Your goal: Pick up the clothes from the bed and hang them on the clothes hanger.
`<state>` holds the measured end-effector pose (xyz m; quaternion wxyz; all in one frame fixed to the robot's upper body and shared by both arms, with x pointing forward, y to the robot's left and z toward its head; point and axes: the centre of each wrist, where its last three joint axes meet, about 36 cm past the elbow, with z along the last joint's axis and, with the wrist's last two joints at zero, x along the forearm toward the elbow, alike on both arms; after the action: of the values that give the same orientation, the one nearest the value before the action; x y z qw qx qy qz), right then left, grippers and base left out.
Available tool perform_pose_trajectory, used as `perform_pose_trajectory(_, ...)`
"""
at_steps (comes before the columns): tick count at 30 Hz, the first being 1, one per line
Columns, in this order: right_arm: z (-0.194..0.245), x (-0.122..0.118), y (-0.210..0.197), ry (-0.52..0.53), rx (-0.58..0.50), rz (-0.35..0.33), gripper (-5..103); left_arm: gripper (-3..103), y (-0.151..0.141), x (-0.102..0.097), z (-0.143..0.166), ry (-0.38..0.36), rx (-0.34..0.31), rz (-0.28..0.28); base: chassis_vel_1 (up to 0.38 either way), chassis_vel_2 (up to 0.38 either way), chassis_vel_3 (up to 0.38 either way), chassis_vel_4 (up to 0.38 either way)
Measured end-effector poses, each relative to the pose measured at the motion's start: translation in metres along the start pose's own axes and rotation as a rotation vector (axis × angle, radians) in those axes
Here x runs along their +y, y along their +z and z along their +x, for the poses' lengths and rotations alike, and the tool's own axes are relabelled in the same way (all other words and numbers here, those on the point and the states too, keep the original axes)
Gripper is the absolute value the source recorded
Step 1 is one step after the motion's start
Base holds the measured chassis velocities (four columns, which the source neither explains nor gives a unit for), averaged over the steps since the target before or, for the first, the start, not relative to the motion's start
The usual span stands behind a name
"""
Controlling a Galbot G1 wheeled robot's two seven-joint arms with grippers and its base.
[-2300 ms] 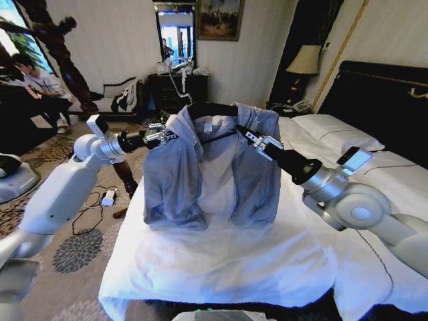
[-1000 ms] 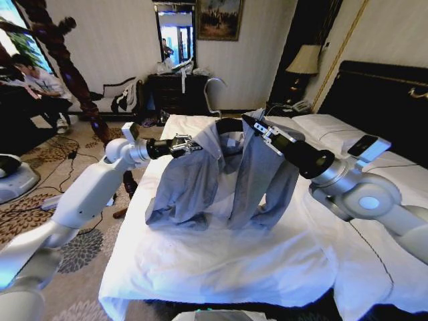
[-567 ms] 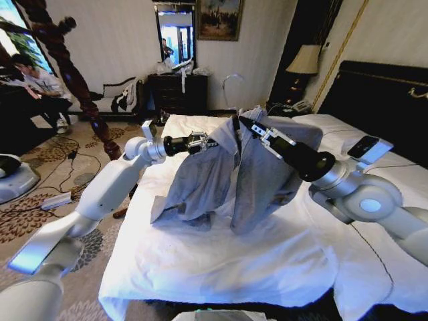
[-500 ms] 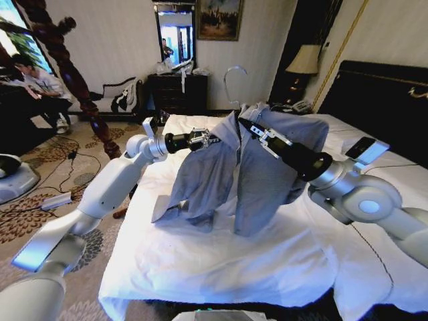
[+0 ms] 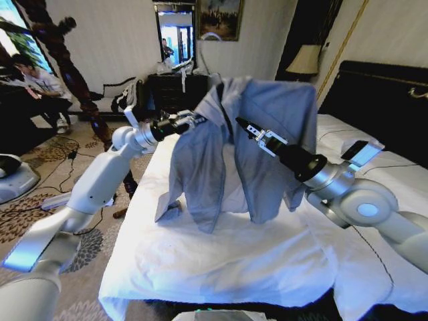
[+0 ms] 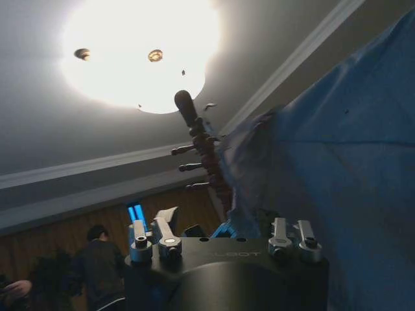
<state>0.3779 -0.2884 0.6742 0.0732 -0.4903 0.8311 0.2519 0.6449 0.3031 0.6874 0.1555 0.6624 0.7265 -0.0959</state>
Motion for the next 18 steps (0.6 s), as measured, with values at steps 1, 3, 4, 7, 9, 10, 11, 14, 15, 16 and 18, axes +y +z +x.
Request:
perform_pose_trajectory(1, 0.000, 0.000, 0.001, -0.006, -0.003, 0.002, 65, 16, -0.003, 0.001, 0.005, -0.023, -0.002, -0.001, 0.000, 0.000, 0.000, 0.000)
perform_pose_trajectory(3, 0.000, -0.001, 0.002, -0.010, -0.008, 0.003, 76, 16, -0.007, 0.000, 0.012, -0.066, -0.003, -0.005, 0.000, 0.000, 0.000, 0.000)
perform_pose_trajectory(4, 0.000, -0.002, 0.003, -0.013, -0.015, 0.006, 76, 16, -0.017, -0.001, 0.024, -0.137, 0.002, -0.014, 0.000, 0.000, 0.000, 0.000)
perform_pose_trajectory(7, 0.000, -0.004, 0.004, -0.011, -0.024, 0.007, 86, 16, -0.034, -0.004, 0.044, -0.231, 0.028, -0.040, 0.000, 0.000, 0.000, 0.000)
perform_pose_trajectory(9, 0.000, -0.006, 0.006, -0.008, -0.027, 0.008, 96, 16, -0.057, -0.007, 0.063, -0.319, 0.071, -0.072, 0.000, 0.000, 0.000, 0.000)
perform_pose_trajectory(10, 0.000, -0.006, 0.006, -0.007, -0.027, 0.009, 96, 16, -0.066, -0.007, 0.068, -0.342, 0.083, -0.085, 0.000, 0.000, 0.000, 0.000)
perform_pose_trajectory(11, 0.000, -0.007, 0.007, -0.008, -0.028, 0.009, 100, 16, -0.079, -0.006, 0.075, -0.371, 0.098, -0.103, 0.000, 0.000, 0.000, 0.000)
perform_pose_trajectory(14, 0.000, -0.006, 0.007, -0.011, -0.034, 0.007, 100, 16, -0.100, -0.004, 0.083, -0.424, 0.113, -0.127, 0.000, 0.000, 0.000, 0.000)
perform_pose_trajectory(15, -0.001, -0.006, 0.008, -0.014, -0.038, 0.007, 100, 16, -0.116, -0.004, 0.087, -0.483, 0.119, -0.138, 0.000, 0.000, 0.000, 0.000)
perform_pose_trajectory(16, -0.001, -0.005, 0.008, -0.016, -0.040, 0.008, 100, 16, -0.126, -0.004, 0.088, -0.526, 0.122, -0.141, 0.000, 0.000, 0.000, 0.000)
perform_pose_trajectory(18, -0.001, -0.005, 0.008, -0.017, -0.041, 0.009, 100, 16, -0.133, -0.003, 0.090, -0.567, 0.122, -0.143, 0.000, 0.000, 0.000, 0.000)
